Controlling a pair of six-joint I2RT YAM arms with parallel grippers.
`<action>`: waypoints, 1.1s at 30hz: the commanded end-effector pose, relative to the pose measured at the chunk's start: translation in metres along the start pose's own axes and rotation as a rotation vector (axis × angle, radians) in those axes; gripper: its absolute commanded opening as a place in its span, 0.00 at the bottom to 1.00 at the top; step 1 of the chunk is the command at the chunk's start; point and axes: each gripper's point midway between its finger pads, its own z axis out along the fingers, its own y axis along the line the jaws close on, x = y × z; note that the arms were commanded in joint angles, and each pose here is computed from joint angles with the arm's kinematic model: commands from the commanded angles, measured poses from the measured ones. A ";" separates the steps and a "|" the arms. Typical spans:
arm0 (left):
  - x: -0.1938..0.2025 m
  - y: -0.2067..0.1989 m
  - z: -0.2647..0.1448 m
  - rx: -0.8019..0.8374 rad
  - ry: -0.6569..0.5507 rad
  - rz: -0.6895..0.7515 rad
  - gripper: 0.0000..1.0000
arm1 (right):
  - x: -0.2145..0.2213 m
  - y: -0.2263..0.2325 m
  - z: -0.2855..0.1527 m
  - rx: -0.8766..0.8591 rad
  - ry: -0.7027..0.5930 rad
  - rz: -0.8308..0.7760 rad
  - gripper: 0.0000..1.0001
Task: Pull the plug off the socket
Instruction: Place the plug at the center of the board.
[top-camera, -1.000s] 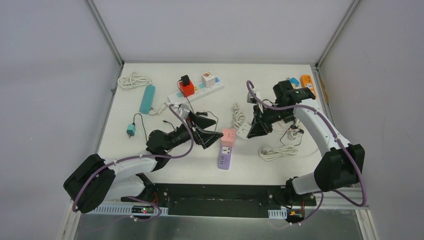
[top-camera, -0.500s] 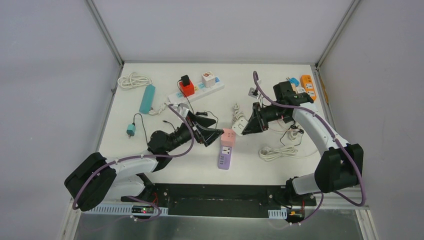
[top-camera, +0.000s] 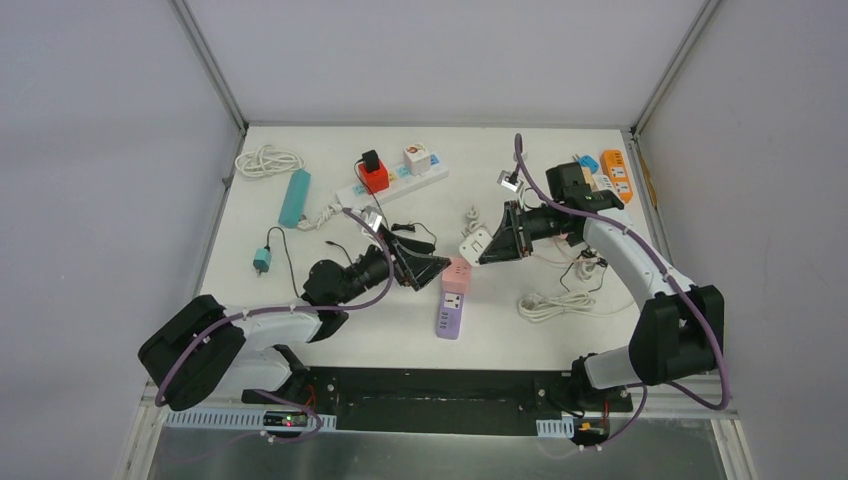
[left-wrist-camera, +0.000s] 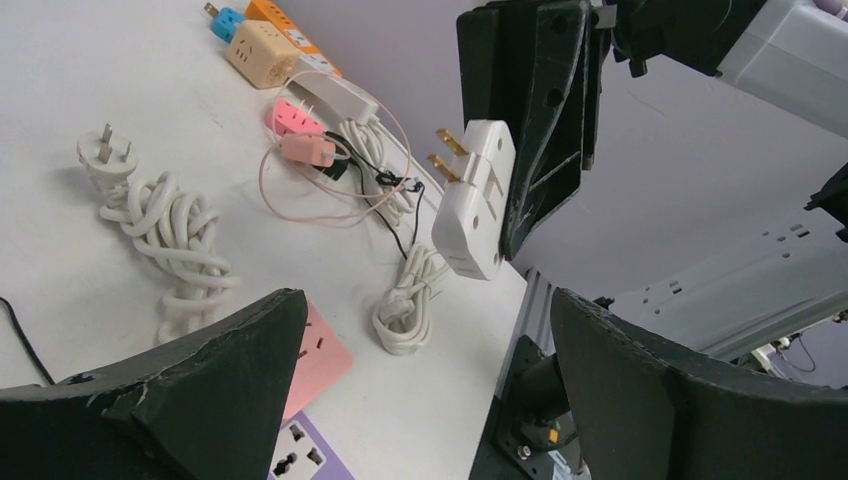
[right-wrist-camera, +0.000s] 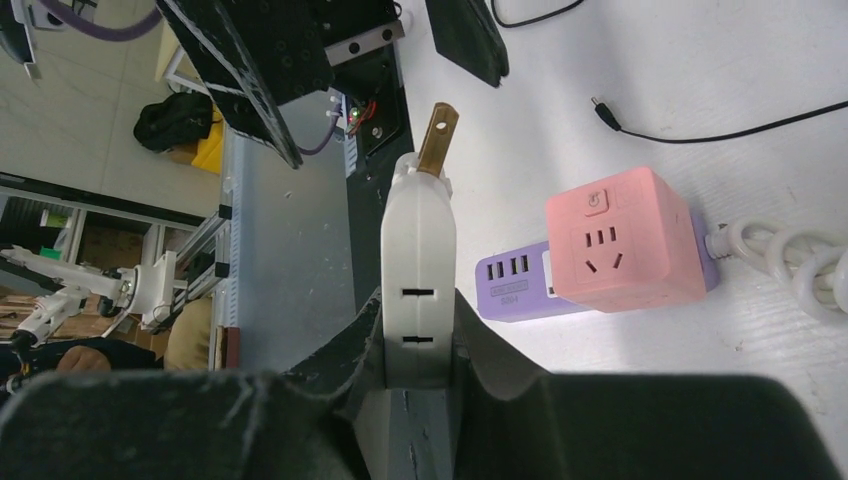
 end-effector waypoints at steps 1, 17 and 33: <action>-0.009 -0.014 0.011 0.053 -0.037 -0.037 0.93 | -0.016 0.006 0.001 -0.065 -0.055 0.006 0.00; -0.005 -0.018 0.044 0.118 -0.058 -0.122 0.71 | -0.015 0.003 0.009 -0.093 -0.061 0.042 0.00; 0.003 -0.032 0.061 0.203 0.009 -0.182 0.13 | -0.012 0.001 0.013 -0.088 -0.046 0.049 0.00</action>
